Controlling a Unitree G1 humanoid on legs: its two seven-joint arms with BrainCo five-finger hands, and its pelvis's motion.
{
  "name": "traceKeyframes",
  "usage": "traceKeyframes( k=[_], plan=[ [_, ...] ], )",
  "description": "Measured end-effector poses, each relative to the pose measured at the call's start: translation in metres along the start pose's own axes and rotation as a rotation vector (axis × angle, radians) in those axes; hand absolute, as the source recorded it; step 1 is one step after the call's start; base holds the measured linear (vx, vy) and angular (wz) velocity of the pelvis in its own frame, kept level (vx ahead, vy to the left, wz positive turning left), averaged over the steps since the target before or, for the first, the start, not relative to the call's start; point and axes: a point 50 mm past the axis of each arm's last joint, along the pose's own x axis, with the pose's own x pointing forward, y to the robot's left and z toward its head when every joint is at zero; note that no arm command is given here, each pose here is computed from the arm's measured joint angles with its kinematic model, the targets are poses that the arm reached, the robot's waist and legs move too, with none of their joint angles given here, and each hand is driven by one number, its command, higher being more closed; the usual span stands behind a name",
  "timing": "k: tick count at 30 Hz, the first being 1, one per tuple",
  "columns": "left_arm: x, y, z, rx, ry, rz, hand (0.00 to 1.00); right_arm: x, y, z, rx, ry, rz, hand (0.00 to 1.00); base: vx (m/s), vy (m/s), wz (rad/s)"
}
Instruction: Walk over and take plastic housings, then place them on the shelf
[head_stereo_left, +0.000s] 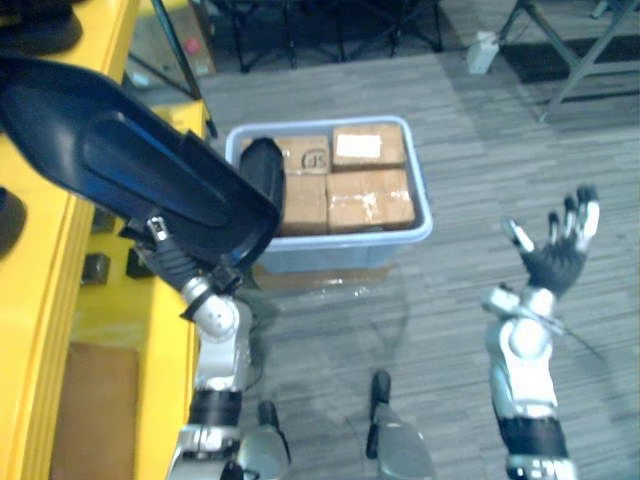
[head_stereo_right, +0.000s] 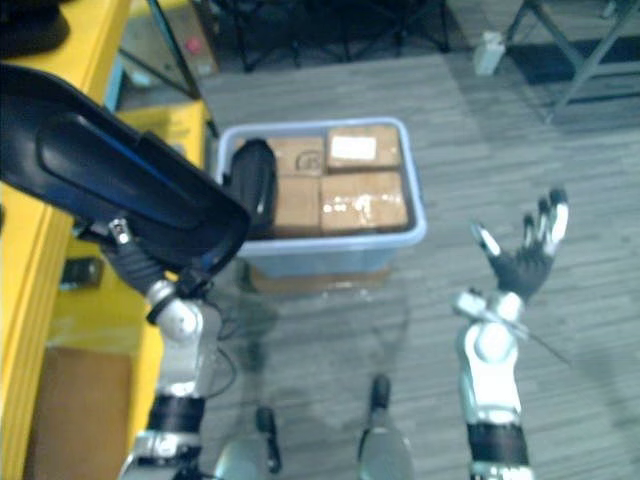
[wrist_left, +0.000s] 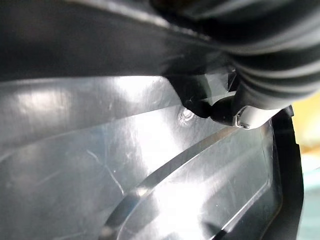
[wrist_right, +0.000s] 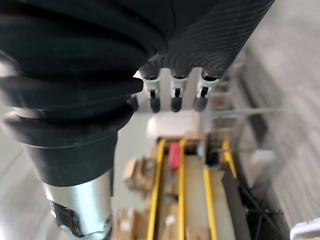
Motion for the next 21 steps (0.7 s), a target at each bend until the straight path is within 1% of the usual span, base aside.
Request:
traceKeyframes(
  k=[2, 5, 7, 10, 12, 14, 17, 21],
  plan=[
    [0.002, -0.001, 0.011, -0.027, -0.045, -0.059, 1.0, -0.004, -0.006, -0.001, 0.044, 0.009, 0.002, 0.0, 0.05, 0.005, -0.06],
    [0.007, -0.002, 0.024, -0.036, -0.11, -0.171, 1.0, -0.005, -0.004, -0.003, 0.099, 0.022, 0.044, 0.0, 0.0, 0.0, -0.06],
    [0.012, 0.009, 0.033, 0.006, -0.149, -0.247, 1.0, -0.002, 0.001, -0.002, 0.135, 0.017, 0.074, 0.0, -0.01, 0.003, -0.34],
    [0.011, 0.03, 0.042, 0.054, -0.163, -0.297, 1.0, 0.001, -0.003, -0.004, 0.154, 0.028, 0.086, 0.0, 0.0, 0.002, -0.36],
    [0.008, 0.036, 0.046, 0.077, -0.166, -0.335, 1.0, -0.001, -0.012, -0.009, 0.163, 0.063, 0.081, 0.0, 0.02, -0.002, -0.16],
    [0.003, 0.038, 0.05, 0.096, -0.17, -0.386, 1.0, -0.006, -0.02, -0.013, 0.146, 0.109, 0.118, 0.0, 0.02, 0.006, -0.09],
    [0.001, 0.039, 0.051, 0.108, -0.168, -0.405, 1.0, -0.015, -0.025, -0.02, 0.128, 0.184, 0.163, 0.0, -0.03, 0.024, -0.05],
    [-0.004, 0.047, 0.048, 0.134, -0.136, -0.379, 1.0, -0.02, -0.027, -0.024, 0.13, 0.218, 0.186, 0.0, -0.04, 0.027, 0.19]
  ],
)
